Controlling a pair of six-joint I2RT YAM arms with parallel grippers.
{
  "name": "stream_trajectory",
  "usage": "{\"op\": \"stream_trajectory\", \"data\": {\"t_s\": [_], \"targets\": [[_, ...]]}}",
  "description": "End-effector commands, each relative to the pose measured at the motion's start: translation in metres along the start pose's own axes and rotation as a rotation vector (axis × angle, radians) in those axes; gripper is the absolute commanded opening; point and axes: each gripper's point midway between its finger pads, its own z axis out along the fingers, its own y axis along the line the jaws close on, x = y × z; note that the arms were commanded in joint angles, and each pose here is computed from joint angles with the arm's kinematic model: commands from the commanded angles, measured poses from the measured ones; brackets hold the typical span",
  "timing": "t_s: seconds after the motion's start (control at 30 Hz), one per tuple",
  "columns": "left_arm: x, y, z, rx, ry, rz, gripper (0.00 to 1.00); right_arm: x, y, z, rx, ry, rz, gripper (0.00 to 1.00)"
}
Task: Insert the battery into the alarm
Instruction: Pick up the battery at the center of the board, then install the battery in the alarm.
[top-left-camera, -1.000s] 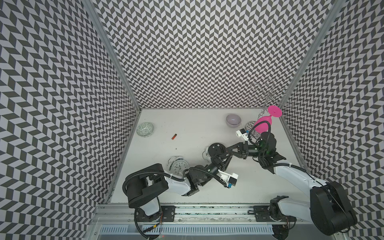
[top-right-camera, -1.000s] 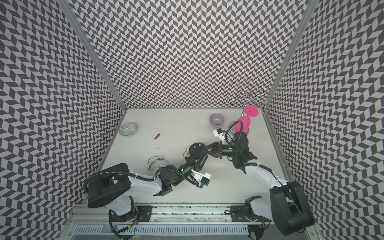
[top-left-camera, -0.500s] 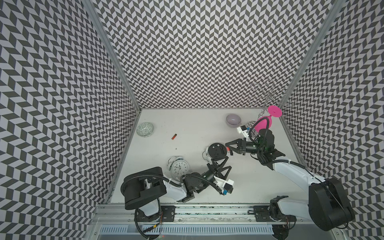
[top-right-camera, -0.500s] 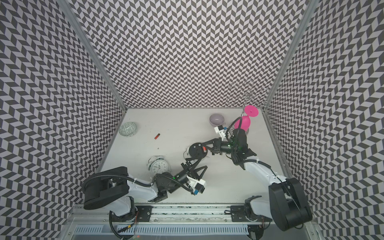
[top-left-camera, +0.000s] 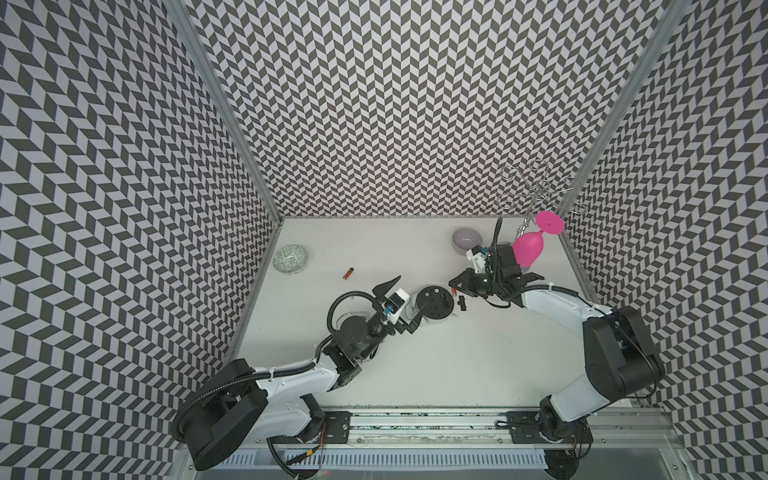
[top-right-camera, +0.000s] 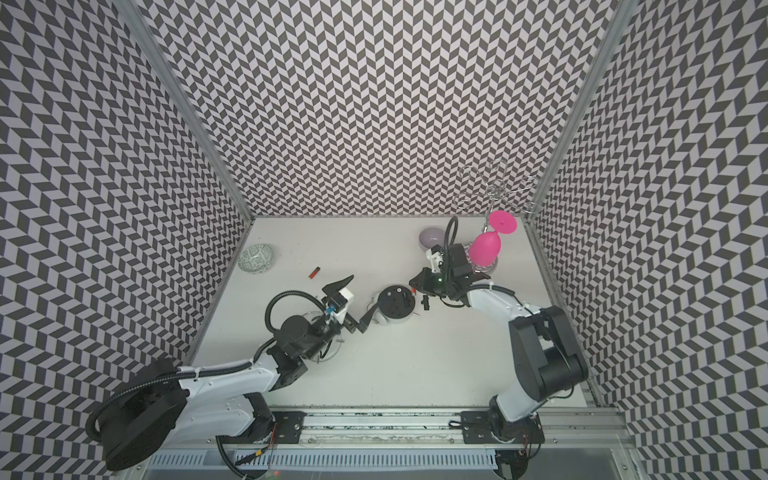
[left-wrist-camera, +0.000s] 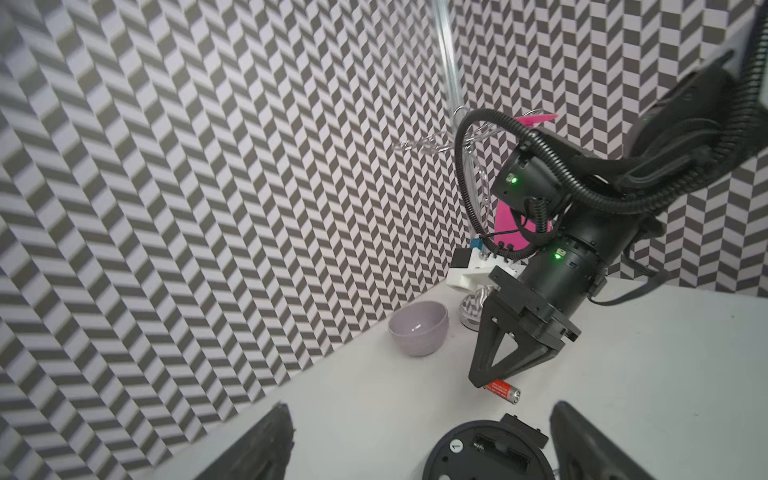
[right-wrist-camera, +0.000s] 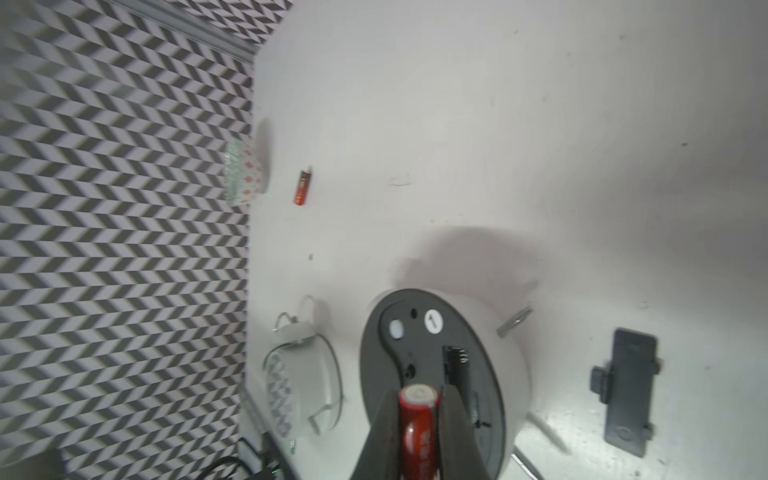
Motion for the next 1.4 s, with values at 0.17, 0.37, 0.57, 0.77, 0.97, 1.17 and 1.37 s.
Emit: {"op": "stream_trajectory", "data": {"t_s": [0.17,0.37,0.57,0.77,0.97,1.17,1.37], "targets": [[0.025,0.025,0.01,0.07,0.189,-0.499,0.97,0.018,-0.018,0.021,0.302,0.083,-0.125,0.04],[0.036,0.035,0.002,0.026,0.222,-0.502,0.98,0.025,-0.019,0.031,0.371,0.118,-0.149,0.05],[0.038,0.04,-0.005,0.006,0.208,-0.488,0.98,0.035,-0.013,0.037,0.387,0.162,-0.168,0.07],[0.037,0.041,-0.007,0.004,0.199,-0.487,0.98,0.04,-0.007,0.031,0.426,0.159,-0.19,0.08],[0.037,0.04,-0.008,0.005,0.196,-0.498,0.98,0.038,-0.01,0.033,0.452,0.14,-0.2,0.1],[0.036,0.041,-0.009,0.001,0.193,-0.491,0.98,0.033,-0.016,0.035,0.491,0.119,-0.211,0.16],[0.037,0.041,-0.007,0.004,0.197,-0.491,0.98,0.025,-0.013,0.033,0.508,0.083,-0.23,0.32]]}}
